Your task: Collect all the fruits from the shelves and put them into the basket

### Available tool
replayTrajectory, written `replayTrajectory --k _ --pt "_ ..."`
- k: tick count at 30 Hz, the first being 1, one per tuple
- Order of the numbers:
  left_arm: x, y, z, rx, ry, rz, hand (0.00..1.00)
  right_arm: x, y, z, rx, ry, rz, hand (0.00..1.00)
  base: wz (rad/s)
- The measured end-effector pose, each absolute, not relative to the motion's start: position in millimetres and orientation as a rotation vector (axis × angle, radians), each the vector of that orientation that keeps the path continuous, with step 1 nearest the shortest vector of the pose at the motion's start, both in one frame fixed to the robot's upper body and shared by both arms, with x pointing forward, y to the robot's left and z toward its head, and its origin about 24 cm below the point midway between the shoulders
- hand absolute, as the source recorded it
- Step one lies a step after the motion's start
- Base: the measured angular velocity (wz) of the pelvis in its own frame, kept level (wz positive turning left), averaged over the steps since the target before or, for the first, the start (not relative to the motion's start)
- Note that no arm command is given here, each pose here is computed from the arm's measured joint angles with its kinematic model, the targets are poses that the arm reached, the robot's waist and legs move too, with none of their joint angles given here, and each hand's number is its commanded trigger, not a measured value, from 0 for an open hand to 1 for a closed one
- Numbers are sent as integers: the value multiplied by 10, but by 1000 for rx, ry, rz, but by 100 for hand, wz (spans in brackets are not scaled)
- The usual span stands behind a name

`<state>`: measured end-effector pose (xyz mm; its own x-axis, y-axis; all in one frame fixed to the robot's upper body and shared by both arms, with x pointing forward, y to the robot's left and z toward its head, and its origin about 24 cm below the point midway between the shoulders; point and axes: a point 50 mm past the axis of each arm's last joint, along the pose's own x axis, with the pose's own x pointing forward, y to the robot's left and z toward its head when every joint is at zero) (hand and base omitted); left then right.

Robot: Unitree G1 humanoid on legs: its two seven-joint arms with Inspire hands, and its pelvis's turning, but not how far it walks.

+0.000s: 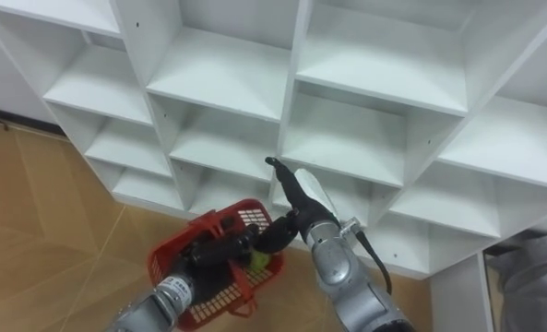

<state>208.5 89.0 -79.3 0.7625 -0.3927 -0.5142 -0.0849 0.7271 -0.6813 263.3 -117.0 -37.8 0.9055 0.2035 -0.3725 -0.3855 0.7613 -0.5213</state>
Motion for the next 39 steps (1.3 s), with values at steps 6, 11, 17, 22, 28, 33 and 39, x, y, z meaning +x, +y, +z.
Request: replayTrajectory --k 6,11,17,22,28,33,39 --pt "2082 929 -801 -744 697 -177 100 2639 -1189 -372 -633 301 308 0 0" --pt "2107 1014 -806 -741 683 -141 100 2638 -1243 -378 -534 327 253 0 0" --pt "2012 1230 -891 -657 692 -77 100 2552 -1446 -420 -366 377 100 0 0" --pt "1784 1583 -1100 -593 768 70 100 2296 -1742 -557 -189 454 -73 0 -2" --pt "1391 1942 -1301 -546 861 263 100 1959 -2027 -741 -139 557 -230 0 -2" --pt "1131 2136 -1454 -457 964 390 100 1784 -2264 -924 -114 634 -345 0 -7" --pt "825 2253 -1557 -317 1065 444 100 1230 -2422 -1351 -95 914 -449 0 -6"
